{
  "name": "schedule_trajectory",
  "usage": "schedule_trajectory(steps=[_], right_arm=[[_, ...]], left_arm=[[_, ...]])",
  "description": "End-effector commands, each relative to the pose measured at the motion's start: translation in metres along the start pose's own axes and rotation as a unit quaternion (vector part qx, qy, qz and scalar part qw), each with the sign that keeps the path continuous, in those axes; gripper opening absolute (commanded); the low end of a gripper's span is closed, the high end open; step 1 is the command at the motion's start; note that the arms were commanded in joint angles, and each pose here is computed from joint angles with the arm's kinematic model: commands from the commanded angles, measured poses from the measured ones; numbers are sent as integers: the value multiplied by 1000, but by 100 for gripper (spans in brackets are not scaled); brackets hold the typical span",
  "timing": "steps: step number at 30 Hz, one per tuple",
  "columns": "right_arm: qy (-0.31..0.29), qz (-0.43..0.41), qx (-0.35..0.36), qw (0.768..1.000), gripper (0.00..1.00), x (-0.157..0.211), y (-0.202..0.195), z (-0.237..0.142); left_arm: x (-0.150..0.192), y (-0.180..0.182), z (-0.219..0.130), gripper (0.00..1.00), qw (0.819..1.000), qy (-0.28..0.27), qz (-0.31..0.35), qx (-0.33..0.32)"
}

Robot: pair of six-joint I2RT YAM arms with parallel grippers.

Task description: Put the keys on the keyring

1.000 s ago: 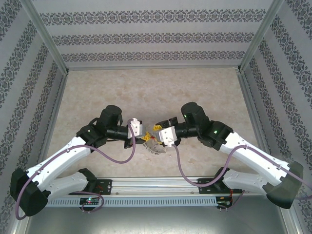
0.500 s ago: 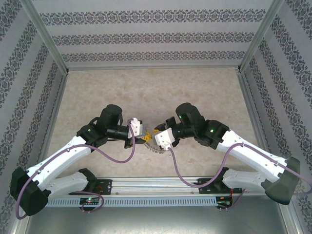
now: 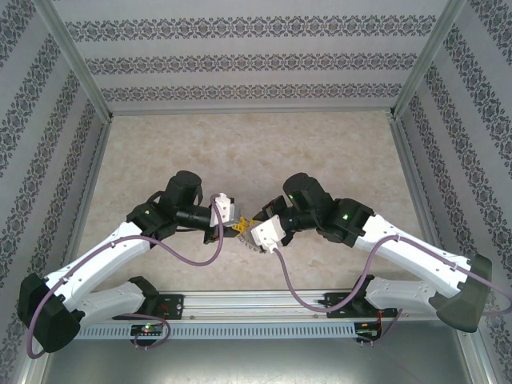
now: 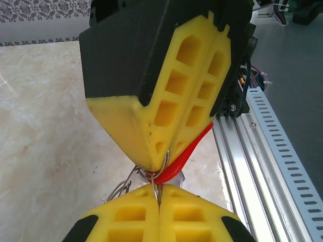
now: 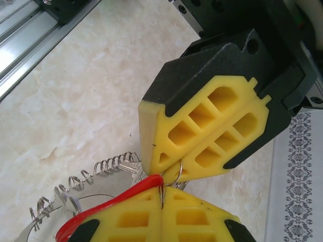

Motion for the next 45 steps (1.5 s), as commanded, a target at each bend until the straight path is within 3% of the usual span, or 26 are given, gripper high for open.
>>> schedule_trajectory(steps=[1,13,17,21,28,36,40,45], right_arm=[[10,0,8,1000,0,0,1,-6],[-149,103,35,983,0,-36,-2,-37],[-195,129,46,971,0,-47,-3,-47],[-237,150,60,958,0,-57,-10,-49],[-267,165,91,945,0,-61,-26,-51],[-294,192,110,930,0,-62,-35,-47],[-304,203,116,924,0,-63,-37,-46],[-277,216,136,926,0,-53,-36,-47]], left_arm=[[-20,-5,-11,0,999,-22,33,-1],[-11,-3,-22,0,999,-5,26,-45],[-6,-4,-21,0,999,8,12,-37],[-16,-2,-16,0,1000,-15,-2,-24],[-34,2,-10,0,998,-58,-24,-3],[-37,3,-5,4,997,-68,-40,2],[-40,3,-7,18,996,-78,-47,-1],[-31,-2,-18,24,997,-67,-36,-31]])
Point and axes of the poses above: each hand's point on the last joint's axis, 136 mm out from that joint toward the fingers, its own z axis out along the fingers, its own y axis along the line the jaws close on, x = y × z, the point moved 2 cm from there along -z, back along the fingers, and after that the axes turned 10 degrees about -z, right-handed, at the moved point
